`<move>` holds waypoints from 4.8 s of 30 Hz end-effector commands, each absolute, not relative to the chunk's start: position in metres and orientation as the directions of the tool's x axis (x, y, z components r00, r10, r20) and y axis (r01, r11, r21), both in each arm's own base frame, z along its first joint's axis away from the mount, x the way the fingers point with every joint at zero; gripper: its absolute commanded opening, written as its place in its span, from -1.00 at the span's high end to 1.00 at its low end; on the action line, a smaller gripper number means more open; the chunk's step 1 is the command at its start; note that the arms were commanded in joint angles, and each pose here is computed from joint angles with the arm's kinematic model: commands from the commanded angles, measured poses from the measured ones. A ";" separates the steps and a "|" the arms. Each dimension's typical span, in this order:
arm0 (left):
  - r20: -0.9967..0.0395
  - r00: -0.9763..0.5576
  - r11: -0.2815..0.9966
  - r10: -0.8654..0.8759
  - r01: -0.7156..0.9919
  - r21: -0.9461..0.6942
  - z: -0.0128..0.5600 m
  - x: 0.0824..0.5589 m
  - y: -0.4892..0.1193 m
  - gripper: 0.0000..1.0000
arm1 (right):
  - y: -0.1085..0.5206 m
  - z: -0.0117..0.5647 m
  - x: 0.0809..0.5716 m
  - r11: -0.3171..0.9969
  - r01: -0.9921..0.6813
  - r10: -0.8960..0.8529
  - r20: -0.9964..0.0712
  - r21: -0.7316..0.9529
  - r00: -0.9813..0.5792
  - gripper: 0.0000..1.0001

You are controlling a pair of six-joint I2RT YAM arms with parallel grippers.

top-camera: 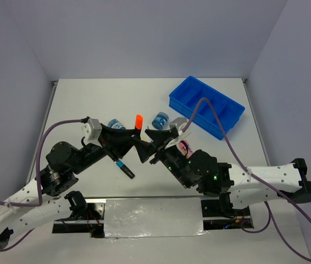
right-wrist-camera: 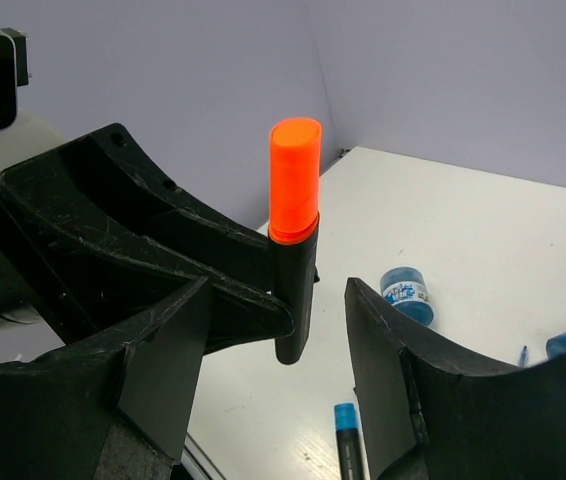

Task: Sort the stationery into containers
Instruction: Close the pen cap on the pen.

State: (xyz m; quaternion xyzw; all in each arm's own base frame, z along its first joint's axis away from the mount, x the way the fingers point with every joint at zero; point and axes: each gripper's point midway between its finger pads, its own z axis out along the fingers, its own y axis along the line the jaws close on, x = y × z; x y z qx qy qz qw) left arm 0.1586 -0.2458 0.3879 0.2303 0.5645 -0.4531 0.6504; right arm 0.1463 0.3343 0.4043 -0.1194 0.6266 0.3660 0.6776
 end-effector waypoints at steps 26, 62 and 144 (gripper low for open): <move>-0.926 -0.003 0.471 -0.378 0.860 -0.195 0.410 0.153 -0.241 1.00 | 0.350 0.429 0.157 0.650 -0.640 0.448 -0.887 0.410 -0.114 0.06; -0.970 -0.065 -0.032 -0.235 0.998 -0.059 0.415 0.059 -0.268 -0.91 | 0.327 0.459 0.064 -0.016 -1.000 0.244 -0.969 0.022 -0.025 1.00; -0.980 -0.087 0.052 -0.178 0.994 -0.097 0.388 0.096 -0.298 1.00 | 0.323 0.478 0.115 0.224 -0.956 0.220 -0.965 0.190 -0.140 -0.21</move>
